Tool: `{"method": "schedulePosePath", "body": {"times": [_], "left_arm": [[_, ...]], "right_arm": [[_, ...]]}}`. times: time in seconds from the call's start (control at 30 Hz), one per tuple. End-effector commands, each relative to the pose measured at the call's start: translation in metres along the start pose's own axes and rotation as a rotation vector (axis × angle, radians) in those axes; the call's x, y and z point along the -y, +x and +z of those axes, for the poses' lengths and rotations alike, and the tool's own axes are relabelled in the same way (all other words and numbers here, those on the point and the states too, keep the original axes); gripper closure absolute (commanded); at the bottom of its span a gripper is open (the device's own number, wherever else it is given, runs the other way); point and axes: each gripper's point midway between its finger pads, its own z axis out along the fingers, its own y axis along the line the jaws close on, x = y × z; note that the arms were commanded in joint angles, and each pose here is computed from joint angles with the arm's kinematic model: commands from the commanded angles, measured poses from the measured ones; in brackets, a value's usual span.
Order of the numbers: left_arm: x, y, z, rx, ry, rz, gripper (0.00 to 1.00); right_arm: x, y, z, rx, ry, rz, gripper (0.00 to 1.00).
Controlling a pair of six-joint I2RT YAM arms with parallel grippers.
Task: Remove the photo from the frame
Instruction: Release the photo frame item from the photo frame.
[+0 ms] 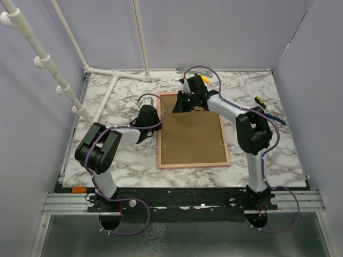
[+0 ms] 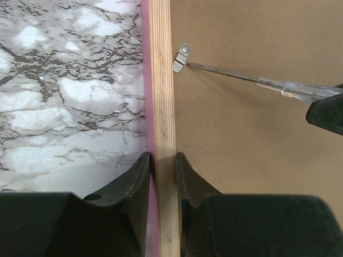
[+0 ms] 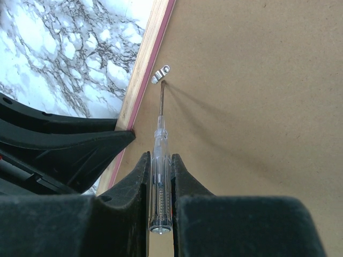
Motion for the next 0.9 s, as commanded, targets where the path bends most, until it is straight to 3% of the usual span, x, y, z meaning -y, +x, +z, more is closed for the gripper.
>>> {"method": "schedulePosePath", "body": {"times": [0.0, 0.43, 0.87], "left_arm": [[-0.008, 0.016, -0.003, -0.050, -0.010, 0.020, 0.82], [-0.008, 0.015, -0.002, -0.051, -0.009, 0.017, 0.82], [-0.008, 0.016, -0.002, -0.055, -0.006, 0.016, 0.82]], "right_arm": [[0.007, 0.019, -0.005, -0.062, 0.038, 0.010, 0.99], [-0.020, -0.010, -0.017, 0.046, -0.065, -0.009, 0.99], [-0.020, -0.014, -0.005, 0.053, -0.084, 0.011, 0.99]]}}
